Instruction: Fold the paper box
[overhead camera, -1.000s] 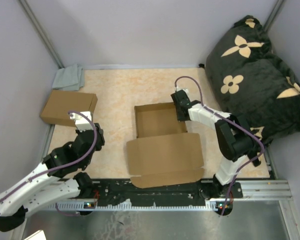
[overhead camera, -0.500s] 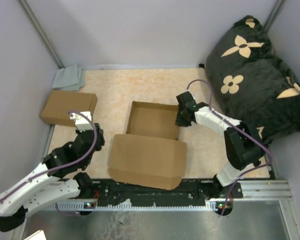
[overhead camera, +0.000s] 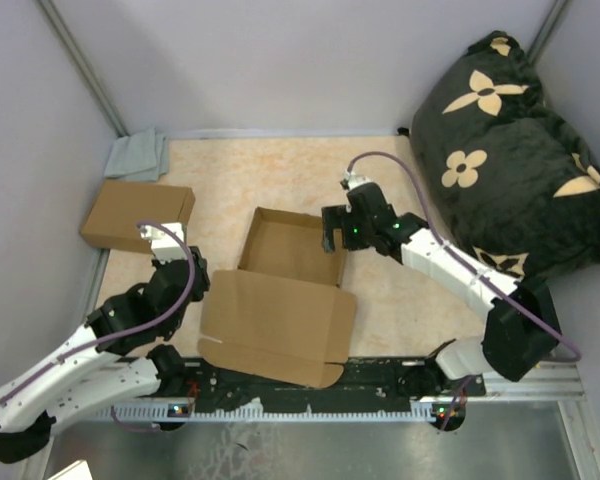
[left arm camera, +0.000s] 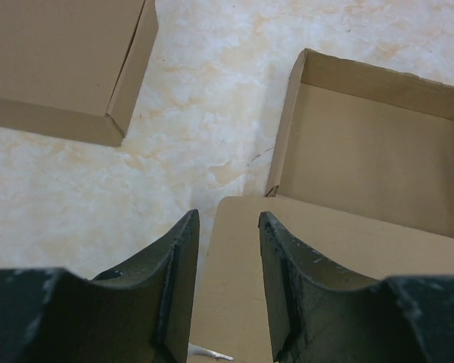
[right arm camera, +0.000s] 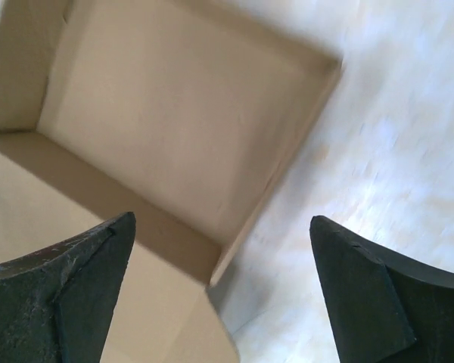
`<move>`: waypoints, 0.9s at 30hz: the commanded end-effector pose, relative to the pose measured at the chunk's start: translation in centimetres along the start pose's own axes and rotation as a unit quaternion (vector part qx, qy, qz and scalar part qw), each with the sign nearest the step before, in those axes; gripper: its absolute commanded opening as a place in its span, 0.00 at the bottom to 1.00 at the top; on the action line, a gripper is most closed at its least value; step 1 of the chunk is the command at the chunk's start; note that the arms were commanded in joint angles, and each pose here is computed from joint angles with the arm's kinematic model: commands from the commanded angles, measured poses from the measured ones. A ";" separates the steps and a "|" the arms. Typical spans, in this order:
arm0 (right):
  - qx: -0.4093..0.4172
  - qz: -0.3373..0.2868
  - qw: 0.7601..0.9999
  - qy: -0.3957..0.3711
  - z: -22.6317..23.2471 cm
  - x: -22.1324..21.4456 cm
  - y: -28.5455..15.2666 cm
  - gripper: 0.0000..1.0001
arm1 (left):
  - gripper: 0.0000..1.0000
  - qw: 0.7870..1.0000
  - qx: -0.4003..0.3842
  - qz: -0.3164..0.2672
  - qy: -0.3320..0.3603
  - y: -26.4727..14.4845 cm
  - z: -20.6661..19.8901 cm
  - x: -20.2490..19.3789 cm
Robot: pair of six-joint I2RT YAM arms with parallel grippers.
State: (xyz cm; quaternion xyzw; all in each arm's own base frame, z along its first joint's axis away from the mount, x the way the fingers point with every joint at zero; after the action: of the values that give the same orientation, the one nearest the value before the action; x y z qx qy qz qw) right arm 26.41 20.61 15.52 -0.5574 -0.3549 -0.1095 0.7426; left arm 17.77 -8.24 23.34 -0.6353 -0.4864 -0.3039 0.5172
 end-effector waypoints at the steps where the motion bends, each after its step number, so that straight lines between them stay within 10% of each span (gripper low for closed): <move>1: -0.019 -0.144 0.980 -0.137 -1.5 9.4 -0.3 0.99 | 0.44 1.000 0.004 0.002 0.007 0.1 0.1 -0.2; 10: 0.064 -0.180 0.953 -0.236 -0.2 16.3 6.1 0.68 | 0.44 1.000 0.003 -0.004 -0.002 0.0 0.3 0.0; 27: 0.053 -0.013 0.926 -0.373 3.5 13.1 16.1 0.76 | 0.44 1.000 0.012 -0.002 0.006 0.2 0.4 -0.1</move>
State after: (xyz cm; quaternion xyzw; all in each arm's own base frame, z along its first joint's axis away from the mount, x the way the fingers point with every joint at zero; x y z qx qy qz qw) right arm 42.99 32.04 11.86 -0.5023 -0.6029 0.1032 0.6113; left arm 17.86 -8.30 23.18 -0.6332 -0.4843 -0.3036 0.5219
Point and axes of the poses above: each gripper's point midway between its finger pads, its own y axis out along the fingers, its own z axis along the line the jaws close on, x = y × z, the point moved 3 cm from there along -y, back along the fingers, and after that the axes turned 13 degrees about -y, right-handed, at the moved point
